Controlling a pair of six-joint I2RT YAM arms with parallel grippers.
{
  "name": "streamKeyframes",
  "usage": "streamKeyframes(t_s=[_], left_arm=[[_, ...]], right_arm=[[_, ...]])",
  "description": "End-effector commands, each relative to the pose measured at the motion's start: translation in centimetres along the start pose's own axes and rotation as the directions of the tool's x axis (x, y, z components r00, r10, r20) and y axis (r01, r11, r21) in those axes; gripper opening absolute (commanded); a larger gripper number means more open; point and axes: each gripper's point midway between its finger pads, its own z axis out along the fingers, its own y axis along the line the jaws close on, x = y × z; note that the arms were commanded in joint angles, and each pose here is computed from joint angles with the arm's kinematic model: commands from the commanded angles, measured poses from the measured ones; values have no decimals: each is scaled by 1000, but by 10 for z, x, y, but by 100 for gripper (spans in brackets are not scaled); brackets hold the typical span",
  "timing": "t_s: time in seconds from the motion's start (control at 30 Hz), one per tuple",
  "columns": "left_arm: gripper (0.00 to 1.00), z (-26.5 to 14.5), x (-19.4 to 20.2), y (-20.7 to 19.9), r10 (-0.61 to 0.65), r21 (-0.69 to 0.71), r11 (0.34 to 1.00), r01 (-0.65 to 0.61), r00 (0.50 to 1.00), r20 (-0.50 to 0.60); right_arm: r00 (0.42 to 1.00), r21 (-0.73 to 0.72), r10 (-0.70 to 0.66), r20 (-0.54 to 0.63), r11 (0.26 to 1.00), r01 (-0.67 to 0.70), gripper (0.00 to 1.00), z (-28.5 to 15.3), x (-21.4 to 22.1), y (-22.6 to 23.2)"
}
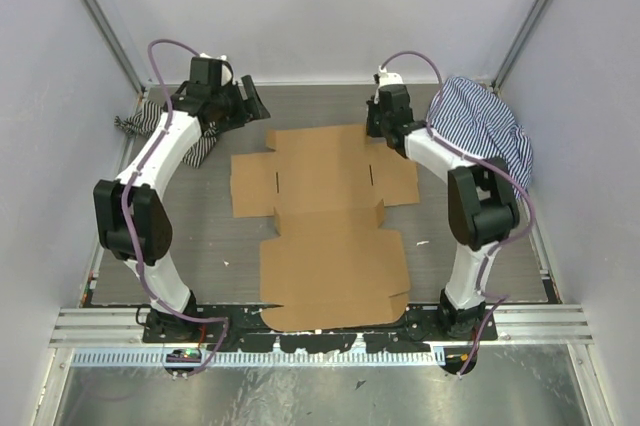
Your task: Fold the paper box
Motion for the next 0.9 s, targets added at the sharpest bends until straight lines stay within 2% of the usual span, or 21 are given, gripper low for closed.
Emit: streamKeyframes(t_s=[0.0, 0.13, 0.23, 0.4, 0.53, 0.73, 0.87], left_arm=[[83, -24, -8, -22, 60, 83, 995, -61, 998, 12], [81, -36, -10, -32, 103, 132, 986, -106, 994, 31], [79, -54, -18, -51, 141, 211, 965, -154, 987, 76], [77, -92, -34, -82, 183, 321, 917, -237, 965, 189], [78, -114, -38, -91, 194, 348, 895, -278, 947, 256], [75, -117, -10, -101, 251, 450, 835, -318, 947, 202], [75, -106, 23, -105, 377, 456, 797, -395, 916, 134]], right_arm=[[912, -197, 22, 409, 978, 65, 1, -67, -102, 39], [833, -271, 1, 553, 946, 179, 1, -114, -108, 52], [787, -302, -26, 616, 915, 267, 1, -141, -103, 59], [795, -340, -41, 605, 889, 305, 1, -159, -82, 63], [755, -363, -12, 655, 872, 329, 1, -185, -67, 63], [734, -406, -11, 679, 827, 389, 1, -216, -45, 69], [735, -413, -26, 677, 814, 409, 1, -230, -36, 70]])
